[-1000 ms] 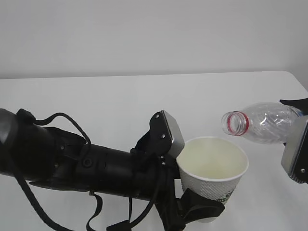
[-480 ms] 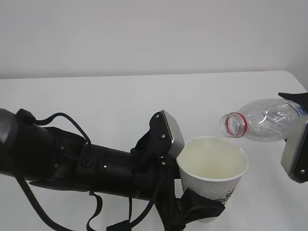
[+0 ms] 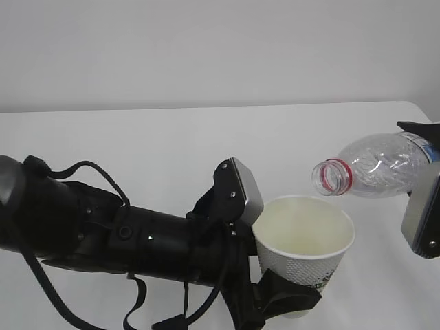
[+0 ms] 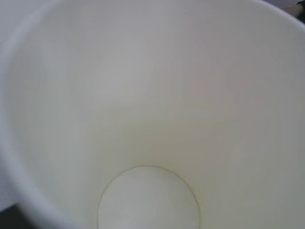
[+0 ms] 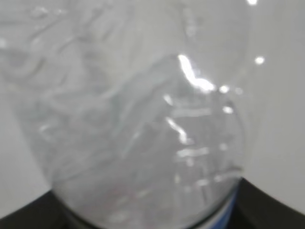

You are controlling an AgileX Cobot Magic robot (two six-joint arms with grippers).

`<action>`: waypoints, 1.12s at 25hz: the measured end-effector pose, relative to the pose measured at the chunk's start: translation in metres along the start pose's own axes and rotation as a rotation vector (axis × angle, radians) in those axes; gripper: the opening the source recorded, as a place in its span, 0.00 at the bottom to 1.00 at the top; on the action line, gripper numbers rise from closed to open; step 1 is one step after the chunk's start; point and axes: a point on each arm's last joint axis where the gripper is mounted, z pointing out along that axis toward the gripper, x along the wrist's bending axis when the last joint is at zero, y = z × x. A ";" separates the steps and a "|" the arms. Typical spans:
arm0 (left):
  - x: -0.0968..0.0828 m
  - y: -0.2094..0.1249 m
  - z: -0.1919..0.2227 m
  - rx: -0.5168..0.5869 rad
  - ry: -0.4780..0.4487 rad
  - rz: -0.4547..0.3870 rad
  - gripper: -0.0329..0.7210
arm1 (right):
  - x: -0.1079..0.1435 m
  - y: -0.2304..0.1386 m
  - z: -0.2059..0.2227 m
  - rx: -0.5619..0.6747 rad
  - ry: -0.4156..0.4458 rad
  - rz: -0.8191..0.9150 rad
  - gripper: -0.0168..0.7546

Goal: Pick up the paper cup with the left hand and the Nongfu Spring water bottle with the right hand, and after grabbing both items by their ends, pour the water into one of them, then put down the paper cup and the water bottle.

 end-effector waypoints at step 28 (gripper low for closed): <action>0.000 0.000 0.000 0.000 0.000 0.000 0.75 | -0.007 0.000 0.000 0.002 -0.075 -0.071 0.58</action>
